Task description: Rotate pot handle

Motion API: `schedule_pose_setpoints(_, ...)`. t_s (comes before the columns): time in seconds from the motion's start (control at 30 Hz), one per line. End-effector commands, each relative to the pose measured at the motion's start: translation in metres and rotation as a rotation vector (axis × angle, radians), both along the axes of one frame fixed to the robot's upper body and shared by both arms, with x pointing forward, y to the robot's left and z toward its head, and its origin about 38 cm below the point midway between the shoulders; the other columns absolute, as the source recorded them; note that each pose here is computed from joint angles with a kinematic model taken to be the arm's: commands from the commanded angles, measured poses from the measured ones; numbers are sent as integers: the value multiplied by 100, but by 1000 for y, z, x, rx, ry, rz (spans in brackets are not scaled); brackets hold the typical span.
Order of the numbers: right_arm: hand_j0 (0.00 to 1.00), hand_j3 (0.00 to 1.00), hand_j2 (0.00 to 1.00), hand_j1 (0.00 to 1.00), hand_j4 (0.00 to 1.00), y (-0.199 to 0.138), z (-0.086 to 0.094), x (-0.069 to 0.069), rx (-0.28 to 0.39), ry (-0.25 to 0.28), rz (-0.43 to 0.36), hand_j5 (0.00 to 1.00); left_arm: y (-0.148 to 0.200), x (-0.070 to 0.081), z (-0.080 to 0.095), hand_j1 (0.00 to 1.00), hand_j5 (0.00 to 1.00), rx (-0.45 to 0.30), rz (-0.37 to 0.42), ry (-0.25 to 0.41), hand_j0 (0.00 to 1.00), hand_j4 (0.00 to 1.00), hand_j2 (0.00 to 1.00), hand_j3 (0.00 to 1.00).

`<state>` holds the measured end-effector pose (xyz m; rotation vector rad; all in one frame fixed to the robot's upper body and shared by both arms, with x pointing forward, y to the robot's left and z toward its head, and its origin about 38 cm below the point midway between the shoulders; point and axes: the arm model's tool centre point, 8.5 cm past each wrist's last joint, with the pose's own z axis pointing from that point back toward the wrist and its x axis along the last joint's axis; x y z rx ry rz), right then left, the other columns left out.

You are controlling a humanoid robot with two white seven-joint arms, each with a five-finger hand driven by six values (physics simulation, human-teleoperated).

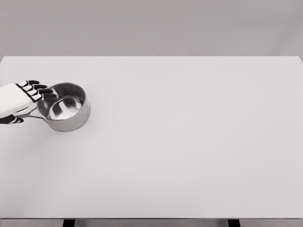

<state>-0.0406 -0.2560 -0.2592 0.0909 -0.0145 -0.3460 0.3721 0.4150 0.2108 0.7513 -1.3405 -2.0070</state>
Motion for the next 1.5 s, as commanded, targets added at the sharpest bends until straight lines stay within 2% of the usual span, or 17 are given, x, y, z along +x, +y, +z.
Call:
schedule_pose_setpoints(0.0,100,100,100,100,100,0,0,0,1,1,0,100,4,1,1,100,100,-5,13,-2,100,100,100,100)
schedule_pose_setpoints(0.57,100,100,100,100,100,0,0,0,1,1,0,100,19,10,2,100,100,-26,72,-14,100,100,100,100)
schedule_pose_setpoints(0.83,100,100,100,100,100,0,0,0,0,-1,0,100,24,12,-4,100,100,-37,96,-4,100,100,100,100)
schedule_pose_setpoints(1.27,100,100,100,100,100,0,0,0,1,1,0,100,23,13,4,100,100,-41,87,-19,100,100,100,100)
schedule_pose_setpoints(1.47,100,100,100,100,100,0,0,0,1,1,0,100,13,12,11,100,100,-55,56,-32,100,100,100,100)
